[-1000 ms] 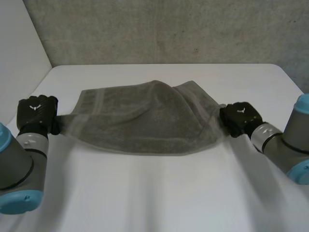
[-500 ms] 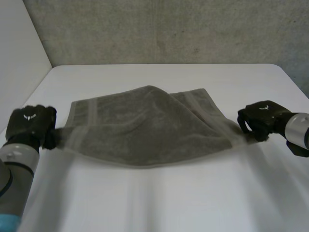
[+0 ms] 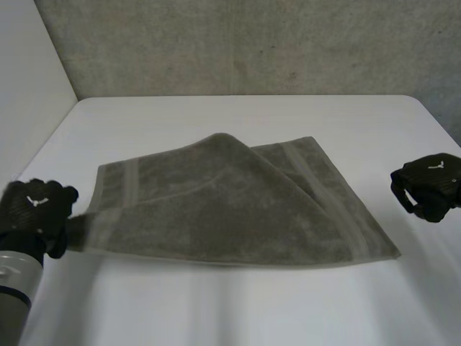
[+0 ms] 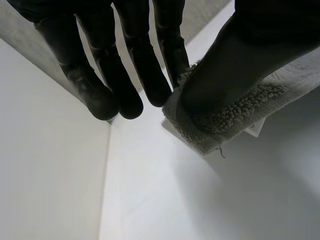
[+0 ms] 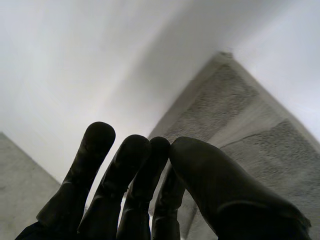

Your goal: Fold the towel.

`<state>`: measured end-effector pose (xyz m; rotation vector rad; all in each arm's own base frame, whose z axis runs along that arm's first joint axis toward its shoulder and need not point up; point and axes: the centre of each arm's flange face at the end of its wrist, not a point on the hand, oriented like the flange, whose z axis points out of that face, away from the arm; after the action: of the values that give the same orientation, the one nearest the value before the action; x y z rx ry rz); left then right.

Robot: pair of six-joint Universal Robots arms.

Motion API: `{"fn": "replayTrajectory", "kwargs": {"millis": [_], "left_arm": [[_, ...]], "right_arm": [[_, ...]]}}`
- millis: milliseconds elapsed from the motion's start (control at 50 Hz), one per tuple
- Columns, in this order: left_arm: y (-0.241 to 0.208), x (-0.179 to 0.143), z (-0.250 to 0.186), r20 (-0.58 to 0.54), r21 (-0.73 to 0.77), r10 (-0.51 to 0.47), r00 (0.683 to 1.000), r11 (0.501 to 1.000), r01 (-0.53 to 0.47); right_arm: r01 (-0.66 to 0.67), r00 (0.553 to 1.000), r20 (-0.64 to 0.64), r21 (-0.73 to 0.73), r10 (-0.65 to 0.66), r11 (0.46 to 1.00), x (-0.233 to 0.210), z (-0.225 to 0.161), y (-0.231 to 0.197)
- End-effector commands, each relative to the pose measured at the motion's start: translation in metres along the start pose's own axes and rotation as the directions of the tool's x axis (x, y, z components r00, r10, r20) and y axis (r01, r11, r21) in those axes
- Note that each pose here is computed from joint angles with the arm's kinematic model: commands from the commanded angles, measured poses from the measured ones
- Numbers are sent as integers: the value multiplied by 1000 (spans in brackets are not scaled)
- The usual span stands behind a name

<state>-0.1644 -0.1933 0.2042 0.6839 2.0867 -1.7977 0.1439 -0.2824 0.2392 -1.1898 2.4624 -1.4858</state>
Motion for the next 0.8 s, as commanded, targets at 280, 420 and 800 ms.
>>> {"fn": "replayTrajectory", "kwargs": {"millis": [280,420,800], "left_arm": [[29,22,11,-97,-65,-12,995,998,5],[33,24,16,-91,-65,-18,996,998,12],[29,23,16,-84,-51,-58,995,997,54]], "right_arm": [[30,994,101,80,-38,996,-42,22,28],[11,977,209,178,-49,984,-74,26,48],[3,978,206,191,-43,982,-78,50,70]]}}
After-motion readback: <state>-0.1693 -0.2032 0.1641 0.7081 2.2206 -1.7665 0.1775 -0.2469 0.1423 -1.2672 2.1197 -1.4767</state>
